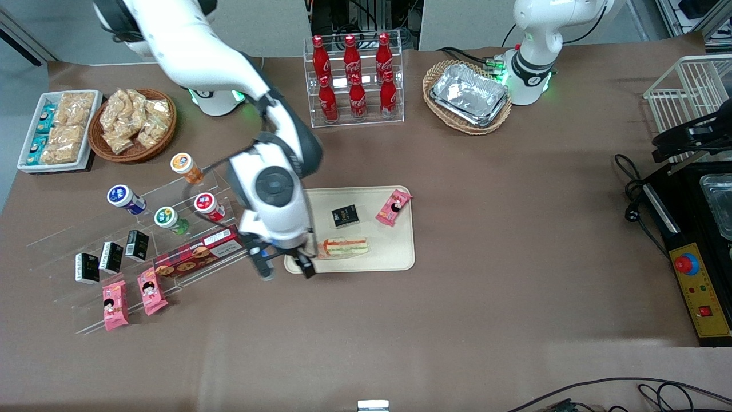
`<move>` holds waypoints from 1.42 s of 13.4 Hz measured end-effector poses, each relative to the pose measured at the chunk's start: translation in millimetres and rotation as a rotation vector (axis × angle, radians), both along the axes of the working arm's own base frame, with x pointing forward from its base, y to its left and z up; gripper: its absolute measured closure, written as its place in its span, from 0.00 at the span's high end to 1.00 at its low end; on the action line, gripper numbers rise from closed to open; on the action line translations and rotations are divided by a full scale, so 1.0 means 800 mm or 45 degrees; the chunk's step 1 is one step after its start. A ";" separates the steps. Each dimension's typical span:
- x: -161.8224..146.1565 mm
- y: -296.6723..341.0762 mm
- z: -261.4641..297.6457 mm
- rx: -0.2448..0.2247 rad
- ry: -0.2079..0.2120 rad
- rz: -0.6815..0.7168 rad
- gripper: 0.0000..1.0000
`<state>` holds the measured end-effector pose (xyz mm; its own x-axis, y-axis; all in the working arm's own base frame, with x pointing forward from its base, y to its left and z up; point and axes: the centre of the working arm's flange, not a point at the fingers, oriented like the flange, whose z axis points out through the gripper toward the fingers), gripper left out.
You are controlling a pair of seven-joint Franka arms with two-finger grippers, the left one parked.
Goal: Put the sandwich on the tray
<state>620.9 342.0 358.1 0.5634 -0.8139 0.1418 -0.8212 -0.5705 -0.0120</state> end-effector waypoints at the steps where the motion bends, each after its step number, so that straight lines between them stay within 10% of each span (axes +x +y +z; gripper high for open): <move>1: 0.006 -0.029 0.028 -0.015 0.031 0.099 1.00; 9: 0.005 -0.217 0.182 0.064 0.213 0.540 1.00; 19: -0.046 -0.450 0.291 0.160 0.289 0.871 1.00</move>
